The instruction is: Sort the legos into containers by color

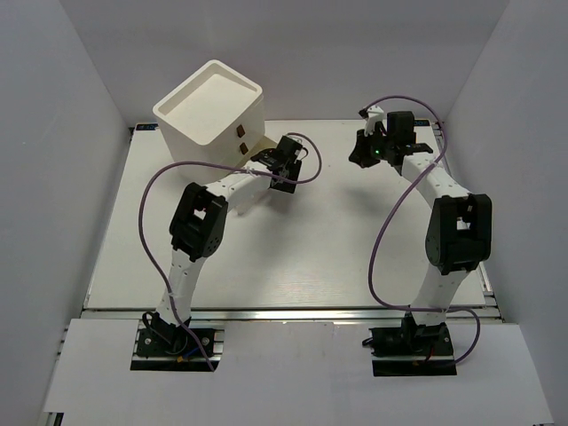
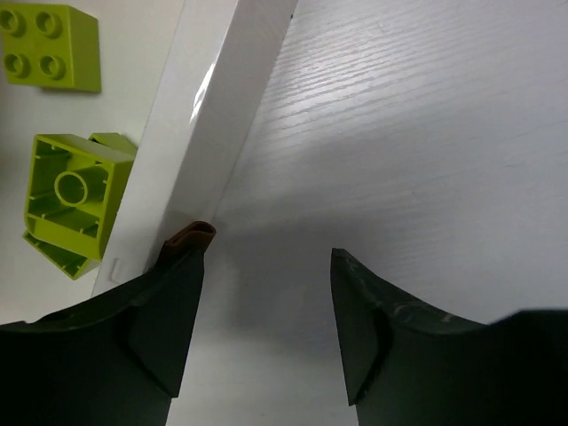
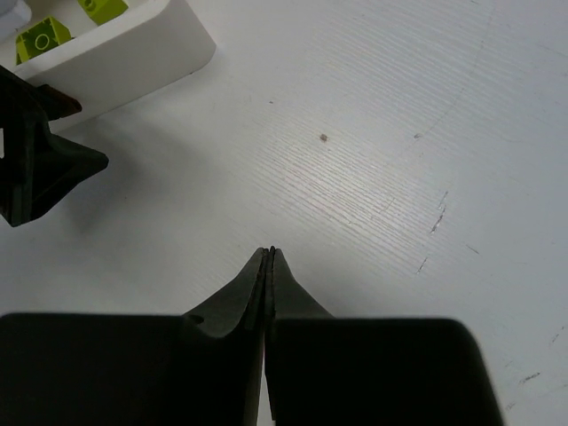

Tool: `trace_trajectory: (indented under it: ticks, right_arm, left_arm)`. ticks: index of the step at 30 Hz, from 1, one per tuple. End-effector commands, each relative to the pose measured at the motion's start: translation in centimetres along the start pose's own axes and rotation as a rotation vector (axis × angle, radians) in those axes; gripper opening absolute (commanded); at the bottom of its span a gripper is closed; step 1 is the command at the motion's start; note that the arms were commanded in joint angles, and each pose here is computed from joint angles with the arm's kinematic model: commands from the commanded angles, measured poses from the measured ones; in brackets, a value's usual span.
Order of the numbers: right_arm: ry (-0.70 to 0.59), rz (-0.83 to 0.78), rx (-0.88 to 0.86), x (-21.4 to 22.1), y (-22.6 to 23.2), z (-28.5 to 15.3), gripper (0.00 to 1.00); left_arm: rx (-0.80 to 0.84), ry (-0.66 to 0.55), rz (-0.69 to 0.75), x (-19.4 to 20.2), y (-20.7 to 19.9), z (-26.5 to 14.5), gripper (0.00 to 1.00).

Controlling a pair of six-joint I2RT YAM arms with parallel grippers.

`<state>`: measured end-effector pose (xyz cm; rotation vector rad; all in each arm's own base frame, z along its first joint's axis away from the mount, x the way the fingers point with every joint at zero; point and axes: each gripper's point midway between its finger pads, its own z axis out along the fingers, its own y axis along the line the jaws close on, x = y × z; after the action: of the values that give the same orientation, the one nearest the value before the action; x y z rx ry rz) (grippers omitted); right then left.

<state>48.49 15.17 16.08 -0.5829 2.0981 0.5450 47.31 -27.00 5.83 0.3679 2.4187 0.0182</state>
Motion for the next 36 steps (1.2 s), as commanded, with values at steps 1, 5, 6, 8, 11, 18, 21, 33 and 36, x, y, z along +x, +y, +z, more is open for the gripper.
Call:
trace_trajectory:
  ticks: [1, 5, 6, 8, 11, 18, 21, 33, 36]
  right_arm:
    - [-0.07, -0.041, -0.008, -3.3, -0.1, -1.6, 0.0]
    - [-0.071, -0.034, -0.016, -3.5, -0.1, -1.5, 0.0]
    - [-0.072, -0.032, -0.014, -3.5, -0.3, -1.6, 0.0]
    - [-0.073, -0.032, -0.019, -3.5, -0.1, -1.6, 0.0]
    - [-0.069, -0.029, -0.025, -3.3, 0.0, -1.7, 0.0]
    - [-0.068, -0.029, -0.023, -3.1, 0.2, -2.1, 0.0]
    - [-0.068, -0.029, -0.021, -3.1, 0.2, -2.2, 0.0]
    - [-0.058, -0.007, -0.024, -2.3, 0.0, -2.3, 0.0]
    - [-0.062, -0.008, -0.021, -2.4, -0.1, -2.4, 0.0]
  left_arm:
    - [-0.196, -0.033, 0.018, -1.6, 4.2, -1.4, 0.72]
    - [-0.221, -0.032, 0.0, -1.7, 5.4, -0.9, 0.74]
    - [-0.227, -0.033, -0.005, -1.7, 5.5, -0.9, 0.77]
    - [-0.238, -0.053, -0.006, -2.1, 5.6, -0.7, 0.81]
    - [-0.211, -0.061, -0.015, -2.8, 5.3, 0.1, 0.8]
    - [-0.133, -0.09, -0.03, -3.6, 3.4, 1.9, 0.33]
    - [-0.186, -0.091, -0.042, -3.6, 4.6, 2.4, 0.49]
    - [-0.358, -0.114, -0.065, -4.3, 10.2, 2.0, 0.86]
    - [-0.359, -0.119, -0.067, -4.5, 10.6, 2.4, 0.91]
